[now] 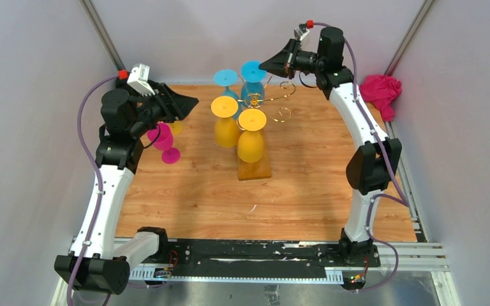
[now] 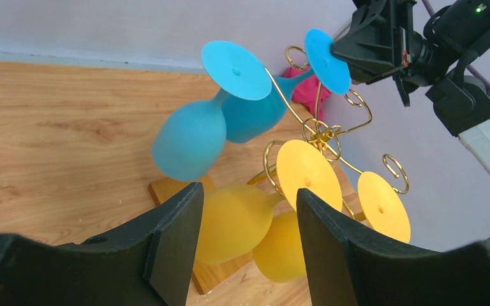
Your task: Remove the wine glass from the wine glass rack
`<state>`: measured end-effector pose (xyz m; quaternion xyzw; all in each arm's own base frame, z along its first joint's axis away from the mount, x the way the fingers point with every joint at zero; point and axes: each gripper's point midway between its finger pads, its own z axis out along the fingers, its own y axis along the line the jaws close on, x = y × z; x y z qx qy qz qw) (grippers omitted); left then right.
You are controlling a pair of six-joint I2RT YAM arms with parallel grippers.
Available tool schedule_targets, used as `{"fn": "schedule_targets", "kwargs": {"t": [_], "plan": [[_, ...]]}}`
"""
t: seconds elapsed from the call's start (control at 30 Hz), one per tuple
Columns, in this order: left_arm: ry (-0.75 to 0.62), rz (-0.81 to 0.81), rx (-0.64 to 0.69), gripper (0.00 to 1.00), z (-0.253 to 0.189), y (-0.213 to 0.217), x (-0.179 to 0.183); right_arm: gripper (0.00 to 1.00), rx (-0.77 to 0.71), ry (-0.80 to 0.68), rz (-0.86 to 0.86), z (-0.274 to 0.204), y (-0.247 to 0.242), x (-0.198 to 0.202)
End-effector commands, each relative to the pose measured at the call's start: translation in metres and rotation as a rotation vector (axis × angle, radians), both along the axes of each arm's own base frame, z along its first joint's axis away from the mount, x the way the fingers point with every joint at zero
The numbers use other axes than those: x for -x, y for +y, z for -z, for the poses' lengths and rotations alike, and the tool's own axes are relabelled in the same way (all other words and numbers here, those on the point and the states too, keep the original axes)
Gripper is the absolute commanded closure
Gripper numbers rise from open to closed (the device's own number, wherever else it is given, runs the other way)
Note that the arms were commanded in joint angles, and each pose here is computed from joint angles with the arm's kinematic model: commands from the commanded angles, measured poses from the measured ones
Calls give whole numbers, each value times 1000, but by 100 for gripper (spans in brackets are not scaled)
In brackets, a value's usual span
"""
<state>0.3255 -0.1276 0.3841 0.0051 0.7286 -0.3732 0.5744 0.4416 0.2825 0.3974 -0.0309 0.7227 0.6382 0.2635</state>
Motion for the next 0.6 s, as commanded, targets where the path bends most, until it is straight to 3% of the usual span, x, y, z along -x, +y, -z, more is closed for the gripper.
{"fn": "schedule_targets", "kwargs": {"t": [0.0,0.3,0.57], "plan": [[2,17,-14,40,5,-3,1,100,3,-22,-17,-10,8,-7],[3,14,-35,40,6,-1,4,100,-26,13,43,-2,8,-56],[10,10,-38,40,7,-1,2,100,-88,15,189,-9,-62,-99]]}}
